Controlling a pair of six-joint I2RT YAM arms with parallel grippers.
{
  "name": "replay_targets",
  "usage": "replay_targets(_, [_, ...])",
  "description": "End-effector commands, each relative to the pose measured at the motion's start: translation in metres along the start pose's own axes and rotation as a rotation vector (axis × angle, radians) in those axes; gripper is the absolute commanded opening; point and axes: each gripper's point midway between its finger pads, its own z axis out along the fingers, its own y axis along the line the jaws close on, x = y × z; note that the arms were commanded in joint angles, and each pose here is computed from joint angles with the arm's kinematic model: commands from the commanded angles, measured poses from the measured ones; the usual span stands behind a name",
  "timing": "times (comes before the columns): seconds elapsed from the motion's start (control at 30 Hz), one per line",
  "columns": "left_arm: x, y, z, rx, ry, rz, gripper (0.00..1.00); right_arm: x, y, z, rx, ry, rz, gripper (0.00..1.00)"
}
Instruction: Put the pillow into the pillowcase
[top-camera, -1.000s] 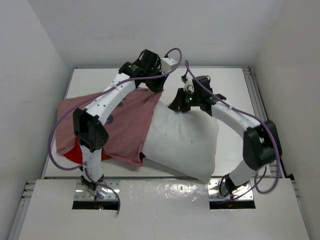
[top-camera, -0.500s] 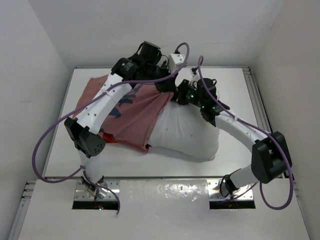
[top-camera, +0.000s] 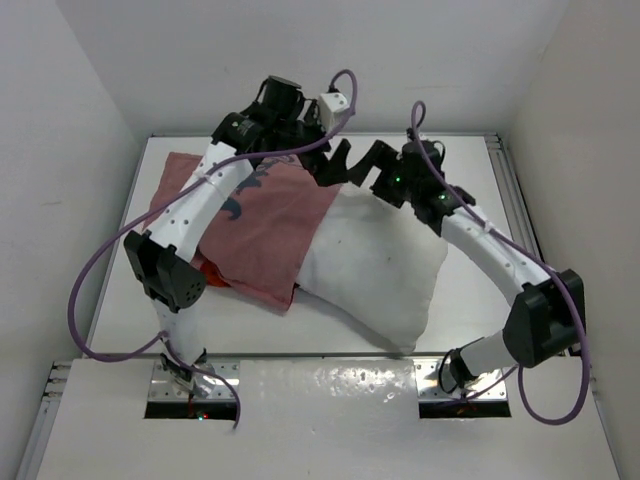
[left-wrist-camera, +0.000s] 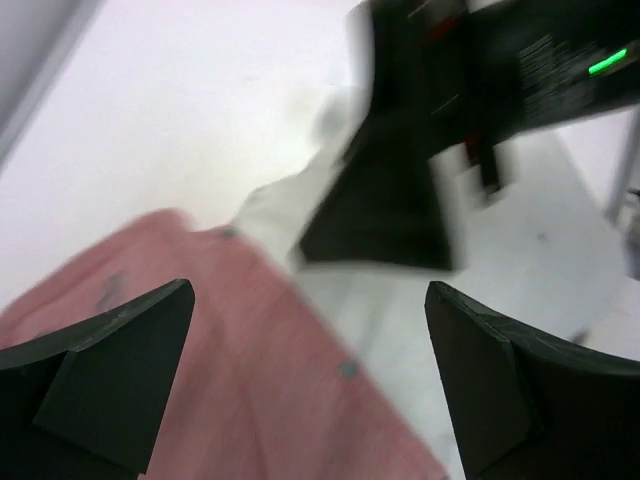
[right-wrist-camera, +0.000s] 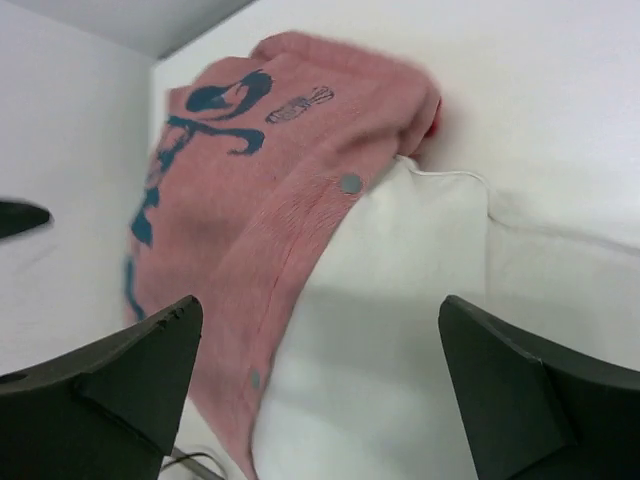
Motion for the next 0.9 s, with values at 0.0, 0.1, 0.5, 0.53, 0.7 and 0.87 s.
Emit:
replay_targets(0.0, [-0.041,0.02,-0.047,-0.178,-0.092,0.113,1.0,-0.028,-0.037,-0.035,0.219,0.046,-0.176,0.99])
replay_targets(0.1, [-0.009,0.008,-0.045,-0.229,0.037,0.142,1.0,-0.038,-0.052,-0.059,0.312,0.099,-0.296,0.95])
replay_targets(0.5, [0.13,-0.029,0.002,-0.266,0.472,0.202,0.81,0.058,-0.047,-0.059,0.184,0.278,-0.489,0.99])
replay_targets(0.53, [0.136,-0.023,0.008,-0.281,0.494,0.194,0.81,0.07,-0.049,-0.051,0.17,0.294,-0.482,0.99])
replay_targets(0.7, [0.157,-0.008,0.005,-0.395,0.582,0.173,0.79,0.121,-0.077,-0.026,0.245,0.405,-0.393,0.99])
replay_targets(0.87, [0.174,-0.011,0.001,-0.402,0.604,0.156,0.71,0.14,-0.082,-0.017,0.209,0.405,-0.332,0.44])
